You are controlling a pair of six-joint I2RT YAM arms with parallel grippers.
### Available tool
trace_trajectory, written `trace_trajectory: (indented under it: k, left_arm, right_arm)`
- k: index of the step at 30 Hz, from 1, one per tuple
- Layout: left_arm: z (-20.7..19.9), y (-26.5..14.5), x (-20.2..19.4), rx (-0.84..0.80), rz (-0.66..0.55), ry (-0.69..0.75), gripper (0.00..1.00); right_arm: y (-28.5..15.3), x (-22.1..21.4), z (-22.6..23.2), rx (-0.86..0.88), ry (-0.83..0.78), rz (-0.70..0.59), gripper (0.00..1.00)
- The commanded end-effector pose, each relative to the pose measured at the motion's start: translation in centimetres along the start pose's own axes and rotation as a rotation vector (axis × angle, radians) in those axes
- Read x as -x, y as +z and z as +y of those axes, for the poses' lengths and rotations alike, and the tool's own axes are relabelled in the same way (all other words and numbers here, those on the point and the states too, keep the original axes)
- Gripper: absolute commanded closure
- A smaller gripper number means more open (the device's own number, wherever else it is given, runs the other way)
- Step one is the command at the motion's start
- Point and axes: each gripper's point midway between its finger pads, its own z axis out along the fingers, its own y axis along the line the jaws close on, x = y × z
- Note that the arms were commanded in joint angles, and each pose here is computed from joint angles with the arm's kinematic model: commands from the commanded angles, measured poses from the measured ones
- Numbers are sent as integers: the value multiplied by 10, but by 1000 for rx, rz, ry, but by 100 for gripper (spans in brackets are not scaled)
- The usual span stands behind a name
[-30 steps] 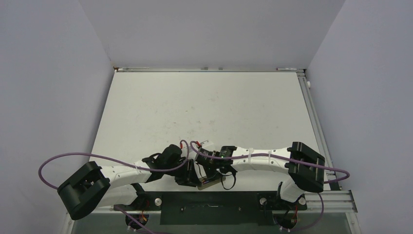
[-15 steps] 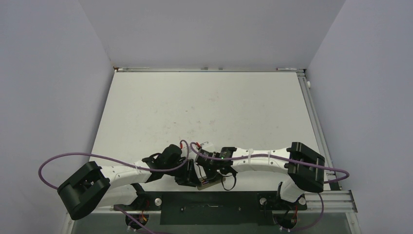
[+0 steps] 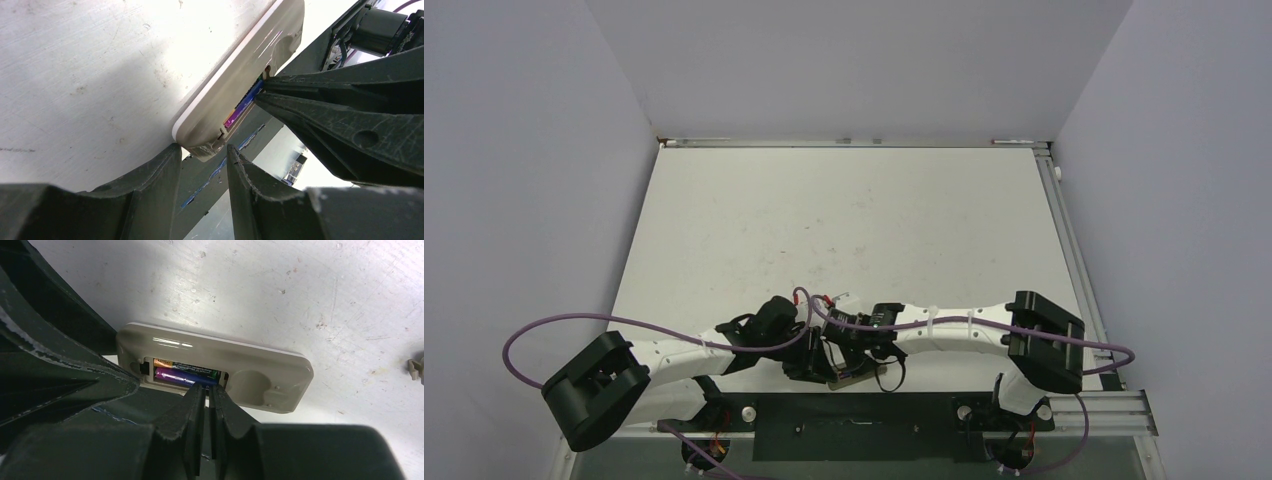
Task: Load the batteries into the remote control
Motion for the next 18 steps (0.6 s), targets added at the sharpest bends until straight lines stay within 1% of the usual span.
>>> trace_trajectory:
  k: [1,8,18]
  left_arm:
    - [1,0,4,4,-22,30,64]
    - [4,0,3,17,-21,31,64]
    - [4,-3,6,25,-35,39,64]
  right_arm:
    - [13,-9,26,39,-28,38,91]
    - [16,-2,15,-66,-60,17,90]
    - [8,10,17,-74,-74,-17,89]
